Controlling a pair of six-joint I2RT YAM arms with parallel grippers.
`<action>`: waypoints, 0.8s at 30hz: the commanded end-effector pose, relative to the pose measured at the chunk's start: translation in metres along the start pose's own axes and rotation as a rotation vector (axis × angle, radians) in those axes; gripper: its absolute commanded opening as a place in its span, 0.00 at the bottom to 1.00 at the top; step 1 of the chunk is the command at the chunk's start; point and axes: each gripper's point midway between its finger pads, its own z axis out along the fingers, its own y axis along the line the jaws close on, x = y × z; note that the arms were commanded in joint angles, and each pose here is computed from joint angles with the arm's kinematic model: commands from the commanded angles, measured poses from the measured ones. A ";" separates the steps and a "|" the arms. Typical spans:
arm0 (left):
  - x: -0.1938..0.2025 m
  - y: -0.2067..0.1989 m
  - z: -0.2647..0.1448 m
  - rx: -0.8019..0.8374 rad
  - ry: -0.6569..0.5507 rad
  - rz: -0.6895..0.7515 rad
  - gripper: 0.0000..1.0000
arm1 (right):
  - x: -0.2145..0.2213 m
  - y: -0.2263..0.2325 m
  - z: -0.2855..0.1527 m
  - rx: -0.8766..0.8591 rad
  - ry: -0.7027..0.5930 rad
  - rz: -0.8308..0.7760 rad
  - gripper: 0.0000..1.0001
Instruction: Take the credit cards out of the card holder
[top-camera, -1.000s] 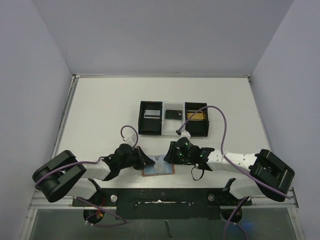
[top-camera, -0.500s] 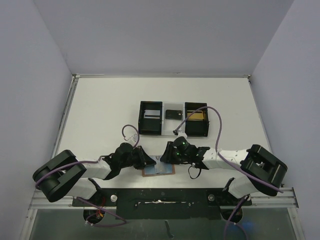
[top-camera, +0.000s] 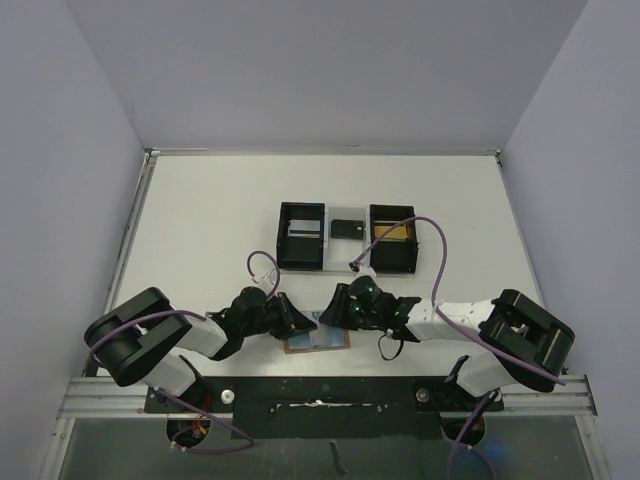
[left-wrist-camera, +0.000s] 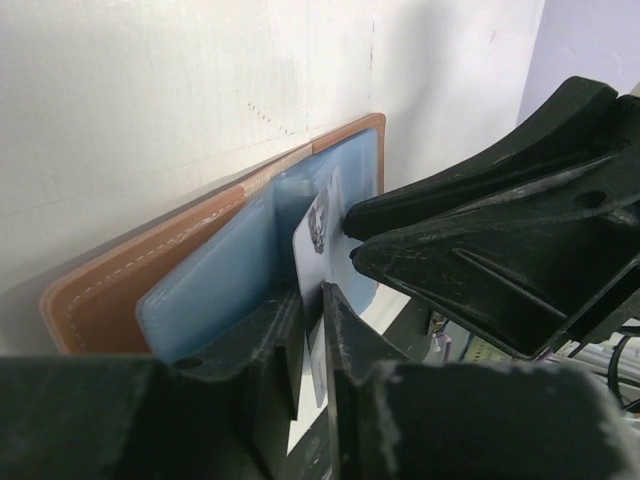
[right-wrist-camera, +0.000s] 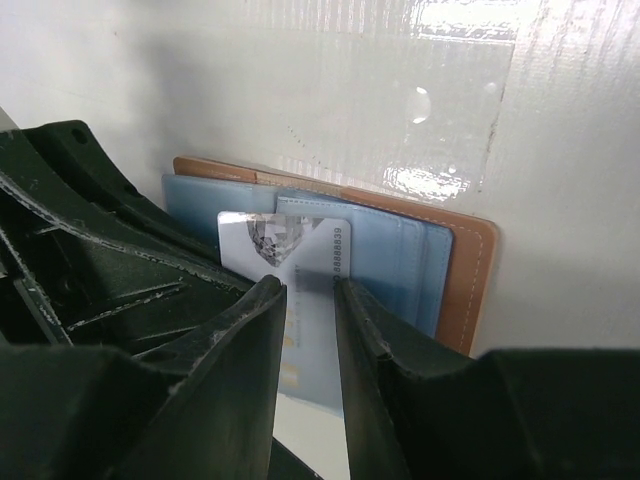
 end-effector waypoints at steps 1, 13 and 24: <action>-0.004 -0.022 -0.002 0.091 -0.017 0.015 0.01 | 0.017 -0.026 -0.002 0.087 0.043 -0.011 0.29; -0.017 0.000 -0.020 -0.086 -0.066 0.125 0.00 | -0.015 -0.005 -0.013 0.058 -0.037 -0.079 0.31; -0.034 -0.045 -0.041 0.039 -0.143 0.227 0.00 | -0.059 0.021 -0.047 -0.065 -0.219 -0.071 0.58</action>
